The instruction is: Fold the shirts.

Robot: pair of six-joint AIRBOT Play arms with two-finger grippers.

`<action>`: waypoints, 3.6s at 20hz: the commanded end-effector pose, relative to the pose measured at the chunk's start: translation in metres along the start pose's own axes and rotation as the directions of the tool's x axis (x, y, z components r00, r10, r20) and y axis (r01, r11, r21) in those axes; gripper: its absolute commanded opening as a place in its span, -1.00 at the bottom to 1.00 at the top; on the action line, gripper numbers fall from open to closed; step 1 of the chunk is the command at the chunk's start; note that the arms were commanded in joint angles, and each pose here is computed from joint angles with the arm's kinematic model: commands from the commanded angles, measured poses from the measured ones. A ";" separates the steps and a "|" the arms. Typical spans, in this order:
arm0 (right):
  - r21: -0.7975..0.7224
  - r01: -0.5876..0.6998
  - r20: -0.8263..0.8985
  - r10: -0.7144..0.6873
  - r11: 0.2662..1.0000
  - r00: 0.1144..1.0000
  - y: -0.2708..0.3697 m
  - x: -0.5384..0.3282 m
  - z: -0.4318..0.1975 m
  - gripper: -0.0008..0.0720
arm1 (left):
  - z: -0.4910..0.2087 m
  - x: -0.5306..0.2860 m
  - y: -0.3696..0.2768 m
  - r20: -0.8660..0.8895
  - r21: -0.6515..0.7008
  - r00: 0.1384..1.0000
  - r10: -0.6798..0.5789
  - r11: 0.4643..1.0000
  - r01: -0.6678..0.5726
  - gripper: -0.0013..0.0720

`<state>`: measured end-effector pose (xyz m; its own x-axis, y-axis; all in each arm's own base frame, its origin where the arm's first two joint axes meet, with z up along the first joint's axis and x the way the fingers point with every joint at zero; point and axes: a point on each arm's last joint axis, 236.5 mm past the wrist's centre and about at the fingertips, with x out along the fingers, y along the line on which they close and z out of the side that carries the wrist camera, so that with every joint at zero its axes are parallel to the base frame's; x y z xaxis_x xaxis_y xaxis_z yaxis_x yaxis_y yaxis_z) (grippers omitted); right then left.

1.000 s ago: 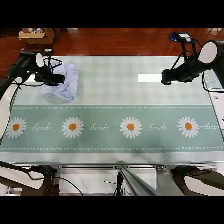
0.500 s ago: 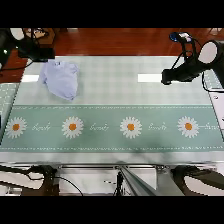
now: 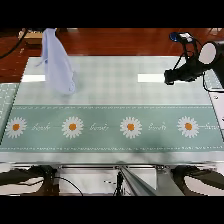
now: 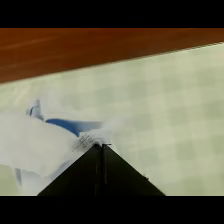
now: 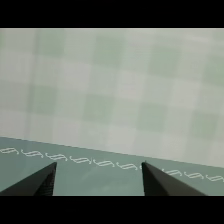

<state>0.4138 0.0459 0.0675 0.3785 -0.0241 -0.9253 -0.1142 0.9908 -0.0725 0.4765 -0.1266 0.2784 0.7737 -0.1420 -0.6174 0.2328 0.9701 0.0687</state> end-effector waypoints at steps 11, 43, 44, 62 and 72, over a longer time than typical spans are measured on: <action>-0.108 0.346 -0.223 -0.362 0.932 0.905 -0.085 -0.023 -0.053 0.69 | -0.056 -0.073 -0.325 -0.071 0.289 0.802 -0.594 0.757 0.586 -0.91; 0.269 -0.266 -0.163 0.316 0.926 0.935 -0.053 0.038 -0.066 0.65 | -0.285 0.166 -0.042 -0.483 -0.579 0.596 -0.641 0.745 0.332 0.56; 0.271 -0.270 -0.178 0.323 0.924 0.929 -0.051 0.041 -0.072 0.65 | -0.281 0.172 -0.051 -0.447 -0.597 0.592 -0.670 0.717 0.361 0.56; 0.380 -0.611 -0.177 0.703 0.694 0.689 0.059 0.071 -0.141 0.65 | -0.295 0.184 -0.101 -0.444 -0.623 0.508 -0.738 0.662 0.417 -0.90; 0.451 -0.608 -0.208 0.739 0.654 0.640 0.084 0.085 -0.182 0.61 | -0.298 0.174 -0.104 -0.459 -0.630 0.470 -0.754 0.649 0.426 -0.90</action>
<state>0.2807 0.0960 -0.0769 -0.0108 0.6838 -0.7296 0.0995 0.7267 0.6797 0.4137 -0.1933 -0.0709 -0.0742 -0.7058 -0.7045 0.1090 0.6965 -0.7092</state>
